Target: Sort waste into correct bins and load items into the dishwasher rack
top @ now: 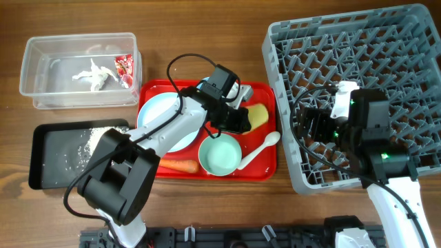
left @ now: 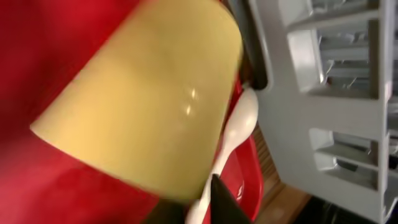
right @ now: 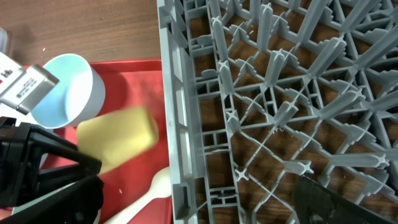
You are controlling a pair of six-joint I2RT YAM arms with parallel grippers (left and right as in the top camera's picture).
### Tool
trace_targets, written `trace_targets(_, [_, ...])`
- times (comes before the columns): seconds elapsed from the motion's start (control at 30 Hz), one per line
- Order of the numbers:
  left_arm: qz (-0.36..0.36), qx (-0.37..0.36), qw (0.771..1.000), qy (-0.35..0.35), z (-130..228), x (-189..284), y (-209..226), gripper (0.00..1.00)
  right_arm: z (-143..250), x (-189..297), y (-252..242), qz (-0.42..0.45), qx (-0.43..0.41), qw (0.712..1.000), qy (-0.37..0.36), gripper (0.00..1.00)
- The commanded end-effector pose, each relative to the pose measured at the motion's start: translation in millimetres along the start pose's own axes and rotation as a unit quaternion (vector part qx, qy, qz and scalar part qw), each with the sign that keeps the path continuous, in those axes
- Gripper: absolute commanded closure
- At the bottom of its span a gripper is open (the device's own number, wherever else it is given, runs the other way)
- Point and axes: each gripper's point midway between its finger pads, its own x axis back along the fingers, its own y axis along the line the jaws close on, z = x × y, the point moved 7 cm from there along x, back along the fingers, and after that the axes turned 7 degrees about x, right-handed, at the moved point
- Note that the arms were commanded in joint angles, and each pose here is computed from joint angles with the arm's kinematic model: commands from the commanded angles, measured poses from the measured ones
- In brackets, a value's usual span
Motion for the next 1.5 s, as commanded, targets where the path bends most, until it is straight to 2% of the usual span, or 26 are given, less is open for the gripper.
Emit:
trace_targets(0.0, [0.006, 0.014, 1.0, 0.002, 0.6, -4.7, 1.2, 0.96, -2.5, 3.0, -1.4, 0.01, -0.002, 1.0, -0.006, 0.0])
trace_targets(0.23, [0.011, 0.007, 1.0, -0.008, -2.5, -1.5, -1.9, 0.96, -1.7, 3.0, -1.5, 0.01, -0.003, 1.0, -0.004, 0.0])
trace_targets(0.47, [-0.012, 0.004, 0.998, -0.057, -12.0, 14.2, -7.1, 0.96, -2.1, 3.0, -1.4, 0.01, -0.003, 1.0, -0.005, 0.0])
trace_targets(0.53, [-0.032, 0.025, 0.996, -0.079, -17.5, 14.9, -4.0, 0.88, -2.0, 3.0, -1.1, 0.008, -0.003, 1.0, -0.005, 0.0])
trace_targets(0.63, [-0.017, 0.022, 0.994, -0.104, -26.5, 16.3, -9.2, 0.81, -1.9, 3.0, -1.1, 0.008, -0.003, 1.0, -0.005, 0.01])
trace_targets(1.0, [-0.02, 0.047, 0.991, -0.123, -31.3, 6.5, -13.6, 0.71, -1.9, 3.0, -1.1, 0.008, -0.003, 1.0, -0.005, 0.0])
trace_targets(1.3, [-0.047, 0.151, 0.976, -0.15, -33.9, 2.5, -6.0, 0.64, -1.9, 3.0, -1.1, 0.008, -0.003, 1.0, -0.005, 0.0])
trace_targets(1.47, [-0.041, 0.137, 0.979, -0.146, -33.8, -15.9, -10.1, 0.61, -1.8, 3.0, -1.0, 0.008, -0.003, 1.0, -0.004, 0.0])
